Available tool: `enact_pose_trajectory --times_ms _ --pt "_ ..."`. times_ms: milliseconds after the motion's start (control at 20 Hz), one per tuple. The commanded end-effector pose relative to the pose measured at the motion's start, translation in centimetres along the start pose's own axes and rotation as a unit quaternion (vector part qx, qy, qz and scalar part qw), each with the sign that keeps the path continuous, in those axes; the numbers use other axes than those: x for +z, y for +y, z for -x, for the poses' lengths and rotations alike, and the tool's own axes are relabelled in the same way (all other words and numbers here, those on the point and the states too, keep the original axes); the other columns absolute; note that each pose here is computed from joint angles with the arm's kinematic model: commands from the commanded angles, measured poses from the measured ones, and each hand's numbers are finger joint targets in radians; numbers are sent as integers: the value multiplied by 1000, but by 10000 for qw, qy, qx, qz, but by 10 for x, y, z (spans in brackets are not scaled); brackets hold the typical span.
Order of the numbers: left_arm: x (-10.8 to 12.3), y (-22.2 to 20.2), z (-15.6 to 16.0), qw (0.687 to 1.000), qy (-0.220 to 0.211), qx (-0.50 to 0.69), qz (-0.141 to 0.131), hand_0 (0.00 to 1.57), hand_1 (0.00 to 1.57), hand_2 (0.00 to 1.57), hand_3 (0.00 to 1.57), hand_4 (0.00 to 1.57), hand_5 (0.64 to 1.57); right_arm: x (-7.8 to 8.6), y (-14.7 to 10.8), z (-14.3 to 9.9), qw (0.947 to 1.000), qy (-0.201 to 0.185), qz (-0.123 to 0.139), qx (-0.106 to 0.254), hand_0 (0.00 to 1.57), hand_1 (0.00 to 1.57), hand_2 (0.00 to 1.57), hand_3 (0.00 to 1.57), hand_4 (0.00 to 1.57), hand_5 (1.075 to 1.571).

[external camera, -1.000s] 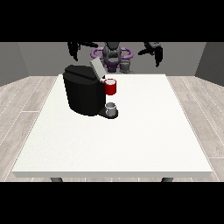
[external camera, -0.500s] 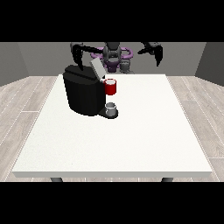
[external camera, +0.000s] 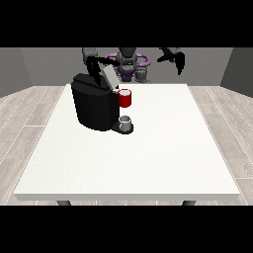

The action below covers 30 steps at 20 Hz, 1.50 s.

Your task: Insert the coffee pod into the coffee machine and close the lid

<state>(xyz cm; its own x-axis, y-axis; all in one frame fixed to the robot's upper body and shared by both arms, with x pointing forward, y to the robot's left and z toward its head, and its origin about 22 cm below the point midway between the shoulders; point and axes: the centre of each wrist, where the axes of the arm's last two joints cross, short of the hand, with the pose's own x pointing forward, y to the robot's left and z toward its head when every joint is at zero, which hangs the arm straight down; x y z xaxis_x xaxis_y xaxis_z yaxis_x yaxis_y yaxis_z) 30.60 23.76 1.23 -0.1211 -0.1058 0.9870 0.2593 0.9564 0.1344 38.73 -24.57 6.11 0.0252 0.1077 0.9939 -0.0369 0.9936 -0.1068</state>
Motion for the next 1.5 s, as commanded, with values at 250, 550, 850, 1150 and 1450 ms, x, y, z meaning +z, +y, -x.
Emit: enact_pose_trajectory --times_ms 250,550,850,1150,1450 --pt "3 30 -13 9980 -100 -340 -529 0 0 0 0 331 1571 -16 30 -33 9982 -324 -482 167 0 0 0 0 163 1571" --pt "6 16 -8 9988 -130 -353 -315 0 0 0 0 348 1571 -30 39 -74 9934 -800 -463 672 0 0 0 0 119 1571" --pt "3 23 -12 9988 -120 -335 -339 0 0 0 0 363 1571 -32 72 -92 9906 -847 -747 777 0 0 0 0 0 1571" --pt "-9 4 -29 9987 -280 -421 29 0 0 0 0 319 1571 -32 75 -97 9843 -1225 -634 1104 0 0 0 0 102 1571" --pt "-18 -2 -36 9969 -614 -457 172 0 0 0 0 331 1571 -41 88 -167 9729 -1755 -308 1475 0 0 0 0 259 1571"
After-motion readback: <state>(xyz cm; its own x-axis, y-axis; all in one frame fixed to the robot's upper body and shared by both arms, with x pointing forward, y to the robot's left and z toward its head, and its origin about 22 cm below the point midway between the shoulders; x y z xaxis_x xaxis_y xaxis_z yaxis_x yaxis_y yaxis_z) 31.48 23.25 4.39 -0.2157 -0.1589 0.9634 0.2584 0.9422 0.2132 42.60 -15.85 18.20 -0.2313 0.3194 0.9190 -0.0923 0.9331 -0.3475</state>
